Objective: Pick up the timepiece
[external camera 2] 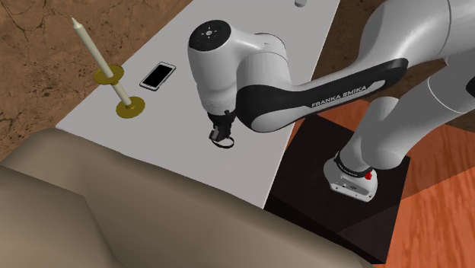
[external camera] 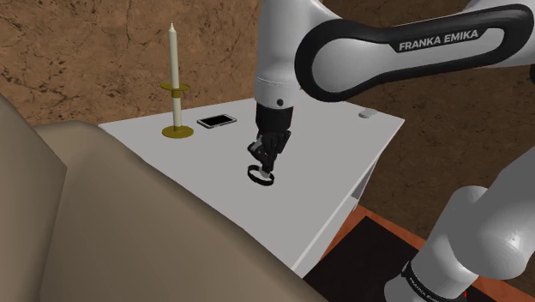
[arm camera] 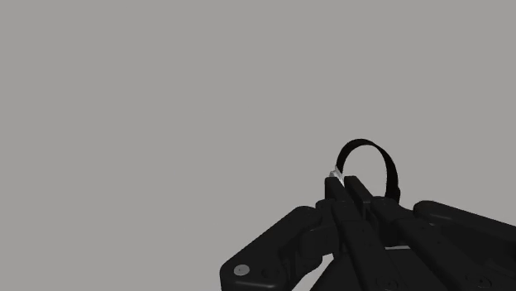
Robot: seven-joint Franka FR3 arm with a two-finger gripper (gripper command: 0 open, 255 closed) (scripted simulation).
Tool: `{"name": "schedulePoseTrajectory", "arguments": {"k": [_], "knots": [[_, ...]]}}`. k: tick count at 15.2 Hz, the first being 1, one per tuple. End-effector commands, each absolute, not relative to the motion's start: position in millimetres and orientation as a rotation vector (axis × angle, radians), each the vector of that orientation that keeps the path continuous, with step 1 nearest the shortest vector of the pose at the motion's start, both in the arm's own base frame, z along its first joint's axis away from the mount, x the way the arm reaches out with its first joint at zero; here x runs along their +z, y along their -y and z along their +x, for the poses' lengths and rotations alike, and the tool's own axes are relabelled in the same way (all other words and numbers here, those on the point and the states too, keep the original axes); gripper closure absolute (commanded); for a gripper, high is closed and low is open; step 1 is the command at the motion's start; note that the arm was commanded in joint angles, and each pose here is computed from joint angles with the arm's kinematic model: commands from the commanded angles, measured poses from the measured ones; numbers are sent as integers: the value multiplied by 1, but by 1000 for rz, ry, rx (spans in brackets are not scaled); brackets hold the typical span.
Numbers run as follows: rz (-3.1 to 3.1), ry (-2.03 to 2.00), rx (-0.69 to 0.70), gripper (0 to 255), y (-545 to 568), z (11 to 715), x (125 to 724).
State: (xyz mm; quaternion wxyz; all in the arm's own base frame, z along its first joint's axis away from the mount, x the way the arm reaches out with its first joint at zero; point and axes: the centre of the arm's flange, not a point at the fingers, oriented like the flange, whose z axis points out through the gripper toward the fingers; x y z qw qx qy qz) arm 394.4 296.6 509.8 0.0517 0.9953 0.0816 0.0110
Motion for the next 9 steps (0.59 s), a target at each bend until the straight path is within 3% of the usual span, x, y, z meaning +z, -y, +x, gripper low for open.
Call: {"name": "schedulePoseTrajectory", "arguments": {"k": [1,9], "knots": [[3028,-248,33,255,-297,394,520],[3028,-248,33,255,-297,394,563]]}}
